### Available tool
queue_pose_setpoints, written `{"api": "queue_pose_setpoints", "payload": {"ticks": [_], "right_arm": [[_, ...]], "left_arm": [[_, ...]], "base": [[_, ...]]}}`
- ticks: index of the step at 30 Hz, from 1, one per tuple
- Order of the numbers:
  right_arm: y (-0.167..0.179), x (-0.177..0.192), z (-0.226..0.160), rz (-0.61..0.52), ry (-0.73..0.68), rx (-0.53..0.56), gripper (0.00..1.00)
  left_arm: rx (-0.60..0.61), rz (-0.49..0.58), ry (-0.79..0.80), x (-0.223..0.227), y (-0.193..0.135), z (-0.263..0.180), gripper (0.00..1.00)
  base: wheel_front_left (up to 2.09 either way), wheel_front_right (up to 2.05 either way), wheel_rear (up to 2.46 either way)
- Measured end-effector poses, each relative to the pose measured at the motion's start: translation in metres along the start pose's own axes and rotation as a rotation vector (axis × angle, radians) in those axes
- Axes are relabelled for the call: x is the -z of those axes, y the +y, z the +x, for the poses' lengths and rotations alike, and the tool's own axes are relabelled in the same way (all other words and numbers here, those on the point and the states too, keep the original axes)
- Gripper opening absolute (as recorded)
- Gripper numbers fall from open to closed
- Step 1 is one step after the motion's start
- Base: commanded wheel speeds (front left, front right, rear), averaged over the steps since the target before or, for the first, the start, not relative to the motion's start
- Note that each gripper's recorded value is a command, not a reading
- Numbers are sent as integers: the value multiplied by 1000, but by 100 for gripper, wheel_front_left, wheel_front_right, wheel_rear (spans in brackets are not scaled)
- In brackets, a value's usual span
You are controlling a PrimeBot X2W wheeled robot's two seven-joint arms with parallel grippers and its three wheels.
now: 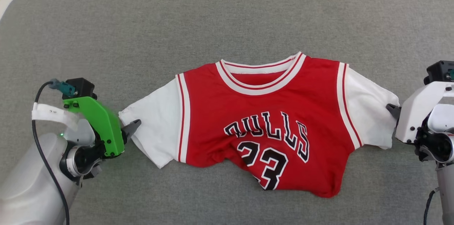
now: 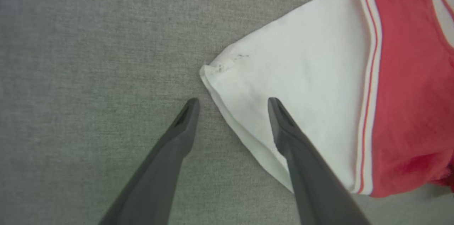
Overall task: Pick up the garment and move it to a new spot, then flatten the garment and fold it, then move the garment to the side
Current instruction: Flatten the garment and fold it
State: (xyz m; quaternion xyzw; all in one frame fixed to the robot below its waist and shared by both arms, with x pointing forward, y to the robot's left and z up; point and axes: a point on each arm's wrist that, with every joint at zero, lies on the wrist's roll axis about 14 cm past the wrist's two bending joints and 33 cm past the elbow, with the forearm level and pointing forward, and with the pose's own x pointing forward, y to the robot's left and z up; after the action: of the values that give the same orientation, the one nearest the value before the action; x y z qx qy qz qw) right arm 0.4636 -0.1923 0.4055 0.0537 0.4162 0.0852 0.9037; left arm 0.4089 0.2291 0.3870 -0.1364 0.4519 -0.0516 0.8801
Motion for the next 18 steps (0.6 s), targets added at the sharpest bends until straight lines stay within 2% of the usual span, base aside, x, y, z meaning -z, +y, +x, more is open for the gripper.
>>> {"api": "queue_pose_setpoints", "payload": {"ticks": [8, 9, 10, 11, 18], "right_arm": [[-14, 11, 1, 43, 11, 24, 0], [-16, 12, 2, 47, 10, 27, 0], [-18, 13, 2, 51, 11, 30, 0], [-19, 14, 2, 54, 13, 33, 0], [-22, 13, 0, 56, -3, 42, 0]], "left_arm": [[3, 46, 228, 20, -3, 28, 100], [3, 52, 243, 21, -3, 30, 91], [5, 58, 253, 21, -3, 32, 20], [7, 62, 257, 20, -3, 35, 0], [5, 123, 203, 9, -5, 41, 0]], "base": [[0, 0, 0], [0, 0, 0], [0, 0, 0], [0, 0, 0], [0, 0, 0]]}}
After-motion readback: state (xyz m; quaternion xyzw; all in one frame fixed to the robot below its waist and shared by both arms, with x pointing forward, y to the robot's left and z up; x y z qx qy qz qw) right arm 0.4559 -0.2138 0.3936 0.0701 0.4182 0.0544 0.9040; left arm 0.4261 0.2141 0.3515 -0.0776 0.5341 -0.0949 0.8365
